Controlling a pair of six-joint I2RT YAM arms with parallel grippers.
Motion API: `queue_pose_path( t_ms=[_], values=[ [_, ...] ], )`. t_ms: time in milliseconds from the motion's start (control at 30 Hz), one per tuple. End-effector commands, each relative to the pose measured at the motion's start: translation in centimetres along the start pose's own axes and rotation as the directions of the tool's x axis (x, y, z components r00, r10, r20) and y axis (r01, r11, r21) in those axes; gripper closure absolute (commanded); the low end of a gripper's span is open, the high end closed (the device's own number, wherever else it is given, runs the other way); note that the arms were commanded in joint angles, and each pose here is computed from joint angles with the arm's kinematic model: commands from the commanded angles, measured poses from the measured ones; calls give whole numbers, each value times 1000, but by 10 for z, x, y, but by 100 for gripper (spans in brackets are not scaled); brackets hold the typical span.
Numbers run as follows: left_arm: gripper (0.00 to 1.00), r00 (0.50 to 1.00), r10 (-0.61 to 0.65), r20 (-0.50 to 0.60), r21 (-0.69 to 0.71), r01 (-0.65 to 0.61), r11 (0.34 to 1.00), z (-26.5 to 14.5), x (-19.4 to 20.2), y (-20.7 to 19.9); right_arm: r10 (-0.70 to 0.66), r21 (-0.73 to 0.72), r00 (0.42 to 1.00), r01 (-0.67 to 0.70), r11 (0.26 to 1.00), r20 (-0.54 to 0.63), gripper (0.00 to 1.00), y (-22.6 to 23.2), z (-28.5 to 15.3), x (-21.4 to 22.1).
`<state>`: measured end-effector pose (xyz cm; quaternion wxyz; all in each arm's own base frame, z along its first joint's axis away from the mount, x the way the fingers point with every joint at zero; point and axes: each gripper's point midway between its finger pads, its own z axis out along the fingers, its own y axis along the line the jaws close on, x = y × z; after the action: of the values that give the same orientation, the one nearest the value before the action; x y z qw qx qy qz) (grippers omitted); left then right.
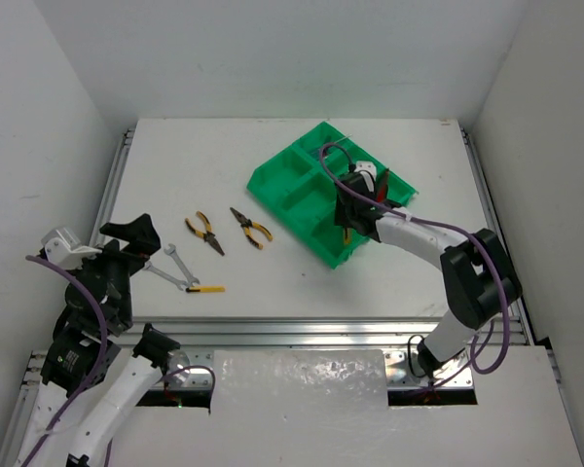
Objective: Sort the tools into containers
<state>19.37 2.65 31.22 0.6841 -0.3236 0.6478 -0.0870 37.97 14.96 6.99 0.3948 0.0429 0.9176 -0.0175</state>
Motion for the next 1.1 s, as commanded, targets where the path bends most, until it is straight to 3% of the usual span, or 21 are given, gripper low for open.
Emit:
queue_pose_path(
  t_ms=[0,167,233,267,333,400,467,500,533,667,867,1067],
  values=[
    [0,1000,-5,14,14,5,1000,0,-7,-6,81,-74,991,-74,995,102,42,14,-14,-35],
    [0,1000,11,-2,4,-11,1000,4,-2,-7,43,-143,990,-24,989,133,36,31,-25,-52],
    [0,1000,11,-3,-19,-11,1000,6,-2,-4,-12,-311,989,58,949,148,40,66,-39,-44],
    [0,1000,16,-10,-34,-16,999,7,0,-3,-64,-408,973,153,900,223,41,89,-48,-51],
    [0,1000,11,-8,-66,-11,998,8,-1,1,-192,-584,953,296,756,235,42,147,-66,-26],
    [0,1000,5,-2,-88,-5,996,9,-2,6,-364,-650,865,501,572,347,44,201,-92,-7],
    [0,1000,-6,10,-86,6,996,7,-4,6,-524,-659,759,625,419,388,45,231,-84,37],
    [0,1000,-9,15,-85,11,996,7,-5,7,-524,-668,728,657,348,442,45,260,-102,42],
    [0,1000,-16,24,-81,18,997,5,-7,8,-599,-679,671,683,269,438,45,267,-92,72],
    [0,998,-37,50,-82,41,996,0,-14,12,-625,-705,599,702,107,501,42,312,-106,104],
    [0,995,-62,79,-70,67,995,-5,-21,14,-665,-694,505,719,-29,551,41,354,-115,139],
    [0,997,-48,63,-73,53,996,-3,-17,13,-713,-678,433,730,-82,552,43,363,-103,173]
  ],
)
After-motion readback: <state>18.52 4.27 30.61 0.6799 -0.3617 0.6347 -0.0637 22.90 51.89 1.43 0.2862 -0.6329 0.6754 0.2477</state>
